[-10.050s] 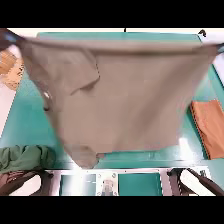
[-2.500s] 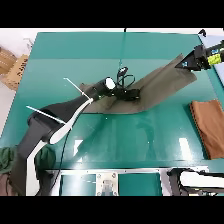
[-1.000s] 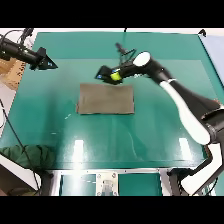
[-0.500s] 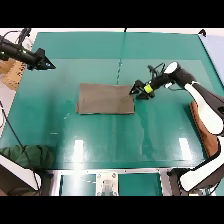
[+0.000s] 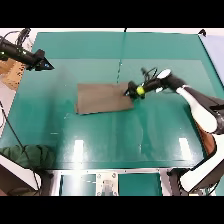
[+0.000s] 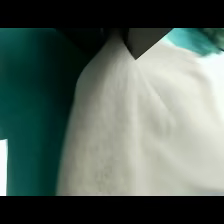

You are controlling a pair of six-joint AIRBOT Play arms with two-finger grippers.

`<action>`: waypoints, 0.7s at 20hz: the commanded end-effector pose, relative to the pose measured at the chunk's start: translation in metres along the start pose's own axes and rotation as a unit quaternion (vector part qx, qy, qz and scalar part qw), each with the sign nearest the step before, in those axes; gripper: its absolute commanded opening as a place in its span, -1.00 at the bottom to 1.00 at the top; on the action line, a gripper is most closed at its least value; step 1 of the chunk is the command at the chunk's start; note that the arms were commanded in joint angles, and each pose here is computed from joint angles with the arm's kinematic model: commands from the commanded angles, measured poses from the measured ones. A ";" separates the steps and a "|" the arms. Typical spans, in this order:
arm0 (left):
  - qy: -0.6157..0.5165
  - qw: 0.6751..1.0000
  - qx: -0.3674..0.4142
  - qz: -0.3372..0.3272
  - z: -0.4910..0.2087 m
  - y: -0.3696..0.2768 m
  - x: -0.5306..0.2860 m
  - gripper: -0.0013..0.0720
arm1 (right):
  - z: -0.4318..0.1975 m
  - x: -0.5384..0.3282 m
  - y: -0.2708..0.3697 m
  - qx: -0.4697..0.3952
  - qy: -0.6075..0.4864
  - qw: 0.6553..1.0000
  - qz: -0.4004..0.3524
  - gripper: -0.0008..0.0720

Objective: Fold the shirts.

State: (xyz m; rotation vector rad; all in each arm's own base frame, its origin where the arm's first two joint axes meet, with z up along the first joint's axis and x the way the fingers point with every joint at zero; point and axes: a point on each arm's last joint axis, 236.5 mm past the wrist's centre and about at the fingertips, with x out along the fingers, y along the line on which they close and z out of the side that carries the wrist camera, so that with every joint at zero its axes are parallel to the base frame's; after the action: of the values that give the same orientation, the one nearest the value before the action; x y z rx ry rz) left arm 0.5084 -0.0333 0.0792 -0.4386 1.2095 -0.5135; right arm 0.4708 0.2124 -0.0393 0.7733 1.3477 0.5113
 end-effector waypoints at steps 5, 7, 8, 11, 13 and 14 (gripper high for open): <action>0.020 1.000 0.000 -0.003 -0.010 -0.001 0.000 -0.90 | 0.060 -0.225 0.060 -0.032 -0.171 0.984 0.030 -0.93; 0.025 1.000 0.000 -0.004 -0.012 -0.002 0.000 -0.90 | 0.063 -0.289 0.038 -0.011 -0.221 0.975 0.015 -0.93; 0.027 1.000 0.000 -0.005 -0.013 -0.002 -0.001 -0.90 | 0.062 -0.319 0.023 0.009 -0.243 0.970 0.009 -0.93; 0.028 1.000 0.000 -0.005 -0.013 -0.002 -0.001 -0.90 | 0.050 -0.397 -0.034 0.075 -0.299 0.951 -0.016 -0.93; 0.027 1.000 0.000 -0.005 -0.013 -0.002 -0.001 -0.90 | 0.031 -0.436 -0.074 0.116 -0.317 0.941 -0.037 -0.93; 0.027 1.000 0.000 -0.005 -0.013 -0.002 -0.001 -0.90 | 0.019 -0.453 -0.094 0.138 -0.323 0.935 -0.055 -0.93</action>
State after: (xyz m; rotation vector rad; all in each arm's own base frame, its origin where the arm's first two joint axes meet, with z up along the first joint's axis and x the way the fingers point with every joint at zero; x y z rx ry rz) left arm 0.4966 -0.0356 0.0771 -0.4330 1.2567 -0.5357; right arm 0.4485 -0.1179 0.1933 0.9340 0.8378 0.1106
